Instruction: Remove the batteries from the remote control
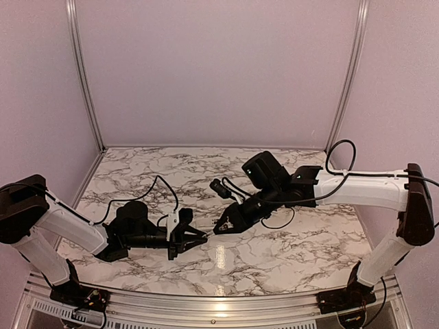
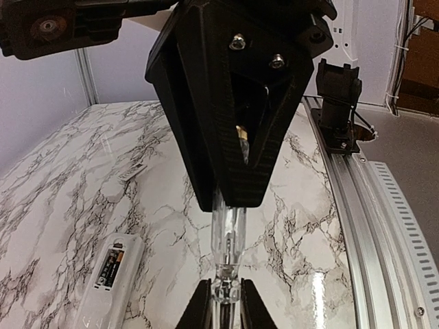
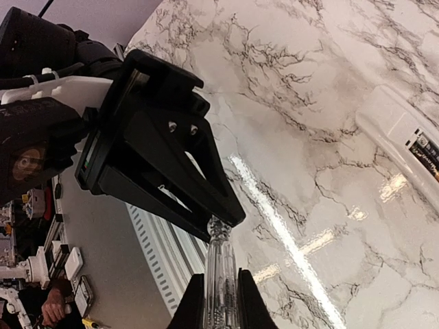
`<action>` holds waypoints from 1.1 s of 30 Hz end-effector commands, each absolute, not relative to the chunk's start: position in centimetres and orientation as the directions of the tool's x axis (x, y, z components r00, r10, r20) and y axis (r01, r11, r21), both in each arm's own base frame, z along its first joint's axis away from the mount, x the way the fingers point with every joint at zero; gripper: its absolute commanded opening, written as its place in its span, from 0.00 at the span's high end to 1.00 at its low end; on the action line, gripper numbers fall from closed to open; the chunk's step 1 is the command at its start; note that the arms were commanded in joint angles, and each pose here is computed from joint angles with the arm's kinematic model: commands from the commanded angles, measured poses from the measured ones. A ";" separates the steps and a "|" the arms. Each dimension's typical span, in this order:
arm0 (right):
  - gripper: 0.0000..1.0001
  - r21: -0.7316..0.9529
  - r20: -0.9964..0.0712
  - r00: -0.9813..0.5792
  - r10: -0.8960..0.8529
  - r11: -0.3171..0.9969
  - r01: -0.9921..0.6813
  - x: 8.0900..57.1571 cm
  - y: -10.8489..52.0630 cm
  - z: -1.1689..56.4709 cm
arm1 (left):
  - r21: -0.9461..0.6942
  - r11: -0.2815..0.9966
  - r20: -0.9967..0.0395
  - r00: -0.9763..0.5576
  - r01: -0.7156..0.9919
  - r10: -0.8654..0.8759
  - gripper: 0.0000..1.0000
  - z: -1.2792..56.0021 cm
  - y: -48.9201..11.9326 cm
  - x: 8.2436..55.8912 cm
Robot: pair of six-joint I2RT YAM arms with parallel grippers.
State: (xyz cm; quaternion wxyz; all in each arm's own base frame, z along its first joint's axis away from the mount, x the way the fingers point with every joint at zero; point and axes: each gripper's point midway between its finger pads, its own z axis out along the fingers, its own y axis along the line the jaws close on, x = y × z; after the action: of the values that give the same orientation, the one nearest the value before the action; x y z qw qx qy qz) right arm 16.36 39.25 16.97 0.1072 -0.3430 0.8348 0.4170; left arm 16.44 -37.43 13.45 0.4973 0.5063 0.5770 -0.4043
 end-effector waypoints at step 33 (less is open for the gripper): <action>0.80 0.626 -0.474 -0.733 -0.488 0.399 -0.670 16.3 41.2 16.9 | 0.034 0.168 -0.981 0.001 0.985 0.196 1.00 13.5 -38.2 16.5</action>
State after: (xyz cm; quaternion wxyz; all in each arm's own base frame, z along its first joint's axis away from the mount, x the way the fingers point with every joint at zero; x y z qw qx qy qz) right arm 15.78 40.13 15.32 0.0872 -0.3445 0.8392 0.4116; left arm 16.41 -37.87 13.54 0.4964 0.5064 0.5793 -0.4020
